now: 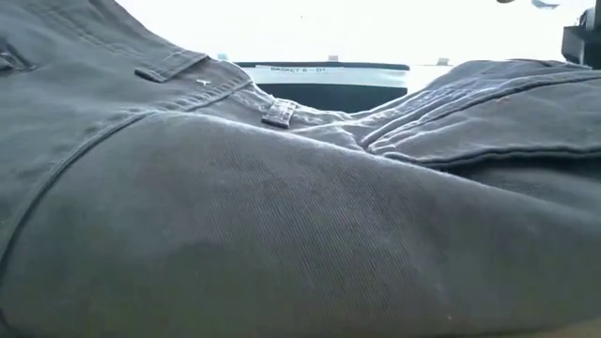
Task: Sort clothes
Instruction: Fold the dark grey short
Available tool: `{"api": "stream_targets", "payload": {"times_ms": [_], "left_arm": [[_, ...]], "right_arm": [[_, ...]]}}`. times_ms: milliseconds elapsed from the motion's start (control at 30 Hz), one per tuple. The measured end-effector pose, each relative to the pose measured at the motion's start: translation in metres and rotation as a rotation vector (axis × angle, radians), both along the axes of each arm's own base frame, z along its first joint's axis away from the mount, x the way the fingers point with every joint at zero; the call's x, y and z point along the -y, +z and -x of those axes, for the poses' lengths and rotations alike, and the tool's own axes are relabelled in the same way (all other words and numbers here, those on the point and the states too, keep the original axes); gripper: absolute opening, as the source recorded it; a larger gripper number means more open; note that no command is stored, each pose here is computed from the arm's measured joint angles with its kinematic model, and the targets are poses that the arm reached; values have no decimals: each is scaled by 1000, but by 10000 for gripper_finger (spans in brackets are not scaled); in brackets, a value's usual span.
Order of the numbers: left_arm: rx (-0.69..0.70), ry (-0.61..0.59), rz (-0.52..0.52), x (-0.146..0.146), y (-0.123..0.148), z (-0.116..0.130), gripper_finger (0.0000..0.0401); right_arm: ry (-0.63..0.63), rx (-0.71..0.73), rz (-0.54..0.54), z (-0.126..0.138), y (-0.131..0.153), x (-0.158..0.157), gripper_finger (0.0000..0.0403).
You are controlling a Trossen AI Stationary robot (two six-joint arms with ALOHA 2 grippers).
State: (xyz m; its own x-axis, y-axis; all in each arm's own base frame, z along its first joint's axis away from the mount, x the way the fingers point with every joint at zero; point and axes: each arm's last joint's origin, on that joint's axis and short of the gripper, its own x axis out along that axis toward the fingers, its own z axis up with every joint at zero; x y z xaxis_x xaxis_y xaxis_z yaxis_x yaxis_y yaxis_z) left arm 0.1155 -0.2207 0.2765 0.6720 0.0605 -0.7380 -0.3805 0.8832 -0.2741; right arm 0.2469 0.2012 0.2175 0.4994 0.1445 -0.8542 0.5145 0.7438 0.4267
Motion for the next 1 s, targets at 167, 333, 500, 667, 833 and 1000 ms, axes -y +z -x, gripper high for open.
{"api": "stream_targets", "payload": {"times_ms": [167,333,500,667,833,1000], "left_arm": [[-5,3,21,1,0,0,0],[-1,9,24,1,0,0,0],[8,14,21,1,0,0,0],[10,15,19,1,0,0,0],[25,24,15,0,1,-1,0],[70,54,12,0,2,-1,0]], "right_arm": [[-46,27,61,14,-1,6,259],[-43,123,12,17,-7,6,259],[-75,231,-89,9,-21,11,259],[-71,259,-24,3,-21,18,259],[-109,249,-11,-3,-21,28,249],[-82,286,-32,-10,-18,32,142]]}}
